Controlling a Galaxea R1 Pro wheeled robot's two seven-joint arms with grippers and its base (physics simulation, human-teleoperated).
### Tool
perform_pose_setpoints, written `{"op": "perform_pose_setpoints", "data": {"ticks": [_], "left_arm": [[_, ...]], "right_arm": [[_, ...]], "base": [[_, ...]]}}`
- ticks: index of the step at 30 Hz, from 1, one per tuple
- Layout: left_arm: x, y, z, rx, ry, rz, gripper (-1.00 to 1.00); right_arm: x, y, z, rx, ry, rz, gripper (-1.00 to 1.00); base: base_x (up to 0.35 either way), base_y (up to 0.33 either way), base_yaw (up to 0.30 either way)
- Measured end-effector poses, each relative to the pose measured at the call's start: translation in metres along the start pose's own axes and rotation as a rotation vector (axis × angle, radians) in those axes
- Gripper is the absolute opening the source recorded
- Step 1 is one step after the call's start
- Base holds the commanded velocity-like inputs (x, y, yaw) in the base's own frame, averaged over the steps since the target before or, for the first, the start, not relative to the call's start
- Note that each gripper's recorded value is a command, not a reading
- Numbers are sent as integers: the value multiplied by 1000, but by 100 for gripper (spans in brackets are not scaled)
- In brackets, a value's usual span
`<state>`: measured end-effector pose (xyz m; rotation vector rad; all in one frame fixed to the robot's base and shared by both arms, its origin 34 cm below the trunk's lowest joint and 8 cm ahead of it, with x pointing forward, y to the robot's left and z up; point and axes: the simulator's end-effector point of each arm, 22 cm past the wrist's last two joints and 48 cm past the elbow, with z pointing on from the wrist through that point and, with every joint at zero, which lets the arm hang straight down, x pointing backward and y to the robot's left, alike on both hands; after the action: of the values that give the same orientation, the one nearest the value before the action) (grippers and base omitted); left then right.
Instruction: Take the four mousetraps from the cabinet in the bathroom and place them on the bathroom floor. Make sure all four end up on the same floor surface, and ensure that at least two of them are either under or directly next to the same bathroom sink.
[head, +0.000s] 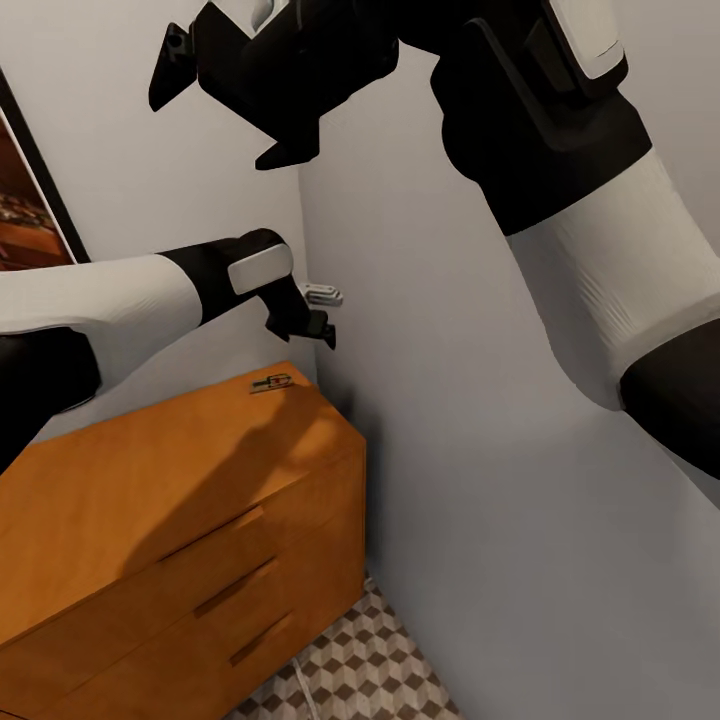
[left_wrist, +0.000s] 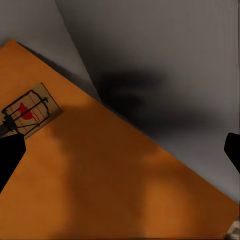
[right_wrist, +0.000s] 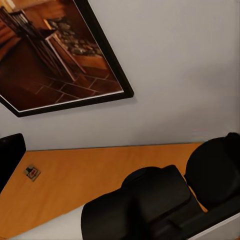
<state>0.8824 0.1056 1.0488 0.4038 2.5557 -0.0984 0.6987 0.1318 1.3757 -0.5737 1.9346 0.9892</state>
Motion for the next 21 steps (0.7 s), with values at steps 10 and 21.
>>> {"op": "perform_pose_setpoints", "data": {"ticks": [10, 21], "left_arm": [[8, -11, 1, 18, 20, 33, 100], [18, -19, 5, 31, 43, 70, 100]], "right_arm": [[0, 0, 0, 1, 1, -1, 100], [0, 0, 0, 1, 1, -1, 100]], "base": [[0, 0, 0], [0, 0, 0]]}}
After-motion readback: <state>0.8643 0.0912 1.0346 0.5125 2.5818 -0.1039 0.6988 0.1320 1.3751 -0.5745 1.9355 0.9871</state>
